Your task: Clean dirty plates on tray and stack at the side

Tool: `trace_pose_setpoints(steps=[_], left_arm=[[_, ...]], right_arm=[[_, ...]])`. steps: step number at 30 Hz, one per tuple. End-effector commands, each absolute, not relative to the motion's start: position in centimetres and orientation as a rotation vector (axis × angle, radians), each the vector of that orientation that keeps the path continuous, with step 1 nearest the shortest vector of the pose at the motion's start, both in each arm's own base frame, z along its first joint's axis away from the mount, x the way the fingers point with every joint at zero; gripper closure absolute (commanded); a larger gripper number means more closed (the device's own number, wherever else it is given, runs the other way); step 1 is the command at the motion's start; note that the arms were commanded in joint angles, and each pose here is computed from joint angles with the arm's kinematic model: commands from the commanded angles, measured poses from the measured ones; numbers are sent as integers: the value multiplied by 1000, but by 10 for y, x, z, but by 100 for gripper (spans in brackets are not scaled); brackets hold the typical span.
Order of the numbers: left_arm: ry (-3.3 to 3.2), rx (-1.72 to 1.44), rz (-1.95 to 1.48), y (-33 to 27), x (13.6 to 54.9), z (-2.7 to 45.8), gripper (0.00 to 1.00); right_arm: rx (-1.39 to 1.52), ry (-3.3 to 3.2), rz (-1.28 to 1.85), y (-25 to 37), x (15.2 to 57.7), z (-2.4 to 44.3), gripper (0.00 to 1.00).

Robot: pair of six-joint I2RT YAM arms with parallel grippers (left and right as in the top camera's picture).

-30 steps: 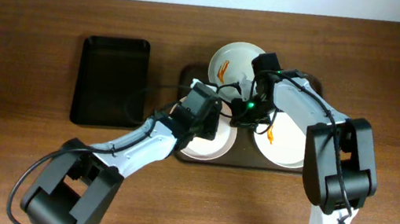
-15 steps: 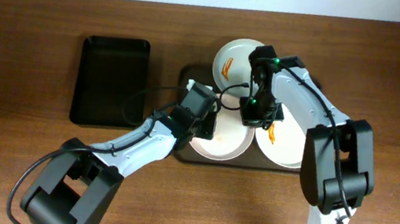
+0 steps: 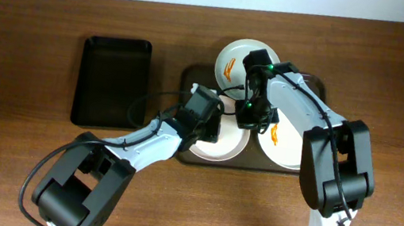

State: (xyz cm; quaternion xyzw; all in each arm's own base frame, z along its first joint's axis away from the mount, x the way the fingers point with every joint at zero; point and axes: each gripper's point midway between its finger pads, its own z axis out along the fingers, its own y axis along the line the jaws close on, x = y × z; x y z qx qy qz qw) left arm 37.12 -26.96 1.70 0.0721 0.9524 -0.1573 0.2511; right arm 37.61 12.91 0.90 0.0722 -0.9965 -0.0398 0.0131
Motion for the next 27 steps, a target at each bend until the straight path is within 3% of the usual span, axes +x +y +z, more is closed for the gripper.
trace_pose_setpoints(steps=[1,9,15,19,27], left_arm=[[2620,121,-136,-228,372,2,100],[2494,66,-16,-219,400,28,100],[2509,173,-458,-281,393,36,100],[2569,174,-419,-277,389,5,100],[2433,50,291,-183,410,11,100]], right_arm=[[222,-3074,-97,128,368,-1,96],[222,-3069,-95,127,367,-1,96],[222,-3067,-95,127,366,-1,96],[222,-3067,-94,127,366,-1,96],[222,-3062,-92,127,365,-1,96]])
